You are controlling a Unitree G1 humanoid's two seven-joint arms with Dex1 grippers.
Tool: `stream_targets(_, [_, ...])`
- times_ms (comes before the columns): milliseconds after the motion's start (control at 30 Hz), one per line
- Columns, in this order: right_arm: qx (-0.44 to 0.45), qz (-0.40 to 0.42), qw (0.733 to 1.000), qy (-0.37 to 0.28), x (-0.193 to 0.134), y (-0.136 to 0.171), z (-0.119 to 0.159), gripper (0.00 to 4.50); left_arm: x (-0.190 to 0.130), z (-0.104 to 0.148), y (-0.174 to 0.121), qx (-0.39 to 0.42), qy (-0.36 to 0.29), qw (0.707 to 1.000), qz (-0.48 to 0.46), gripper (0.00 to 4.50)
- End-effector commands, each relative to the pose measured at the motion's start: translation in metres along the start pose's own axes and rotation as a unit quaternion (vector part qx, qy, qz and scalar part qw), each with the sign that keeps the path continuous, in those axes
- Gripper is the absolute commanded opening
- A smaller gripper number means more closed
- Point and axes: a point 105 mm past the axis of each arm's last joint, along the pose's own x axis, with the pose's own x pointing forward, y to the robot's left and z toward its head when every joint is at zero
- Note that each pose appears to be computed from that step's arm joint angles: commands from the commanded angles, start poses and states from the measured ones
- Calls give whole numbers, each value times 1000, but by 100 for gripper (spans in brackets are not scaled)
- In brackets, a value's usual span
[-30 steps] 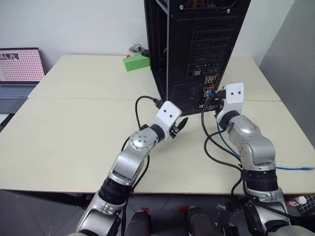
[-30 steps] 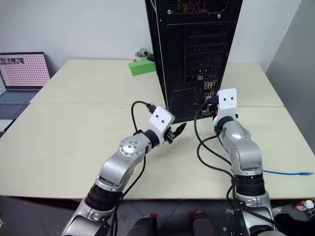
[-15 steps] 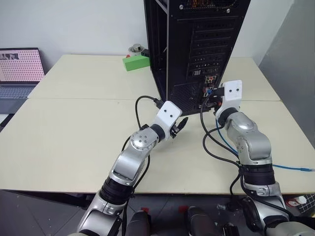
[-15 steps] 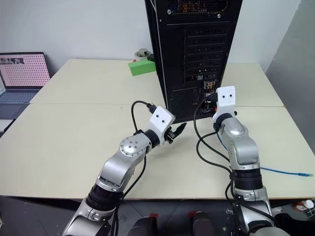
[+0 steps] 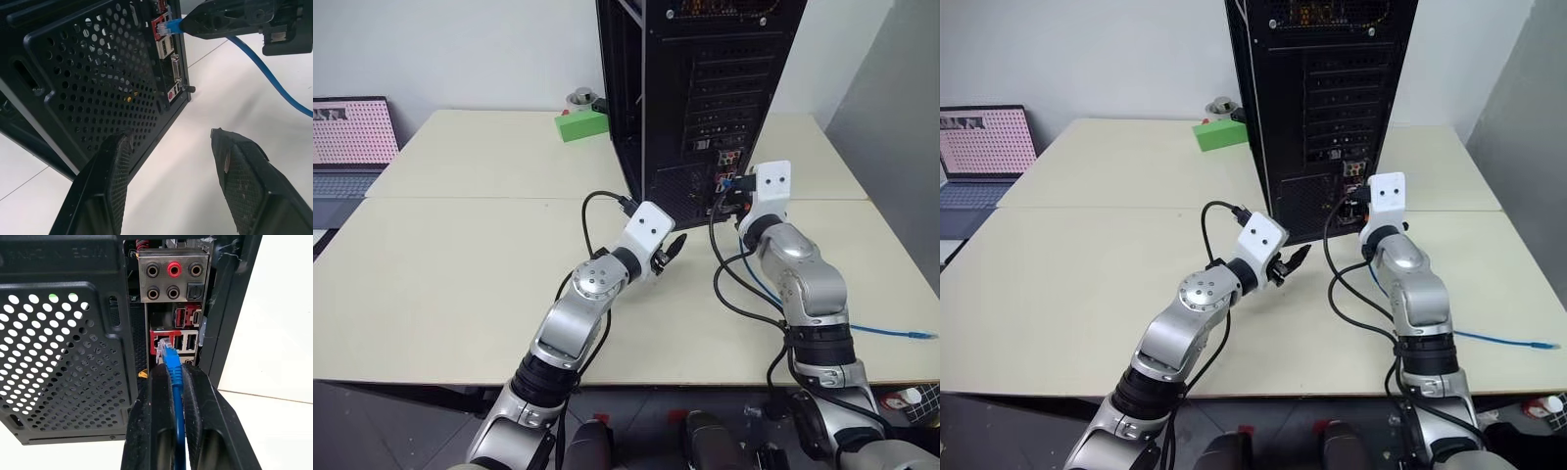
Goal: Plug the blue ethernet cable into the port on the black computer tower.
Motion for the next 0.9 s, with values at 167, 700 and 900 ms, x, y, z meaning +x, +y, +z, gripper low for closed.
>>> stream_targets(167, [45,-3,998,-52,3,0,36,0,0,9,4,5,-15,1000,8,270])
stream_targets(700, [54,1,997,-52,9,16,34,0,0,8,3,3,-13,1000,6,270])
stream_targets(900, [46,5,998,-52,15,20,32,0,0,8,2,1,-13,1000,5,270])
